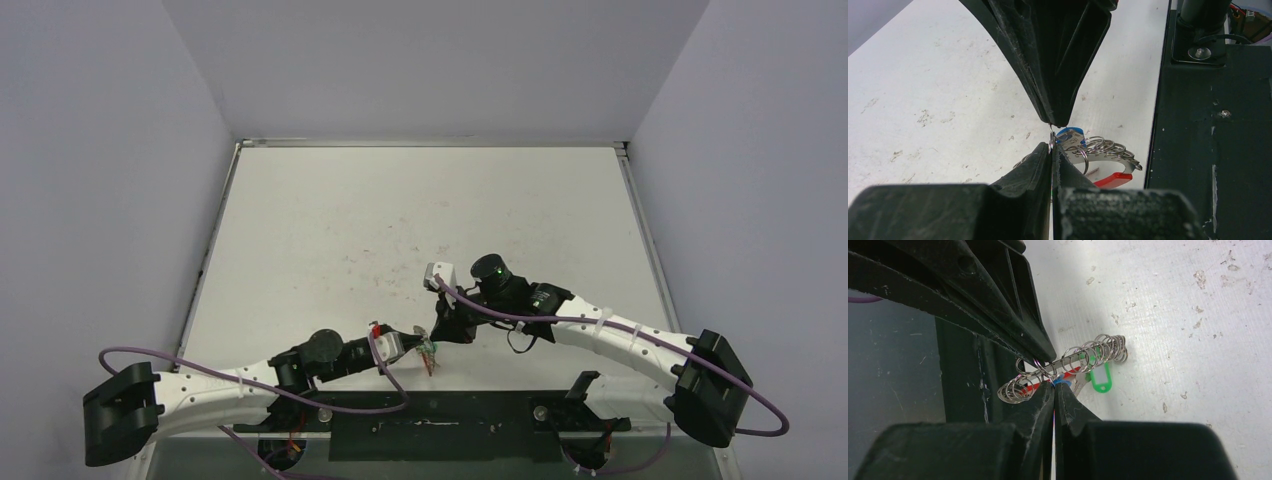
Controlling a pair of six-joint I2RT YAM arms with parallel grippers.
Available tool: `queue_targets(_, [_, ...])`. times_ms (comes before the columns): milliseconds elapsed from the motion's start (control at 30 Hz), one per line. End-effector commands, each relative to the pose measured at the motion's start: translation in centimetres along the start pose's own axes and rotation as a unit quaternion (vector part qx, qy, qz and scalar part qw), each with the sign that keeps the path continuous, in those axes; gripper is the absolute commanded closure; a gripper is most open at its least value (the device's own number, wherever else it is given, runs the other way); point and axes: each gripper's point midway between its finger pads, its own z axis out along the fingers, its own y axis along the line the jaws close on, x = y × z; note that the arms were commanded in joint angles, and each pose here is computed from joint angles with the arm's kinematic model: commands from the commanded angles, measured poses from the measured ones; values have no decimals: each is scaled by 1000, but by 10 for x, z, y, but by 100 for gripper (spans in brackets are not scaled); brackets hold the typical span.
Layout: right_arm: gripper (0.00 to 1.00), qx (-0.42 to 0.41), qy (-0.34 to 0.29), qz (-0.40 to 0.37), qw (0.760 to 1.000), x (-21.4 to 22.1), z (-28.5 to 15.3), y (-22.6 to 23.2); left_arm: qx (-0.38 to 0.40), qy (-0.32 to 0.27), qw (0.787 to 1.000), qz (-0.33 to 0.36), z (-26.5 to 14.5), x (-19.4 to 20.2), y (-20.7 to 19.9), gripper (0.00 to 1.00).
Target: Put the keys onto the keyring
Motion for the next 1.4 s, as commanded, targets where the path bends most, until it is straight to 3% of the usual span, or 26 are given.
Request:
queue_targets(0, [100,-3,-9,-11,1000,-4,2,0,-5,-46,999,-5,3,-30,3,100])
queue_targets(467, [100,6,-13,0,1000,10,20,-17,-1,-58,998,-6,1,-34,1,100])
queue_targets(667, [100,-16,-50,-25,998,1,26,-14,-1,-58,998,-5,1,-34,1,100])
queue_targets(733, [94,-13,-55,-28,998,-1,24,-13,-1,-56,998,-6,0,-33,1,100])
queue_targets(900, [65,9,-78,-68,995,-8,6,-10,0,-53,999,-7,-1,-31,1,100])
queue_targets(1000, [53,10,-103,-106,989,-13,-6,-3,0,-55,998,-7,-1,-31,1,100])
queue_targets(1200, [52,-17,-146,-231,962,-8,-15,12,2,-56,998,-6,-1,-33,0,100])
queue_targets(1367, [54,-14,-177,-266,947,-11,-17,15,8,-59,998,-5,-1,-34,-2,100])
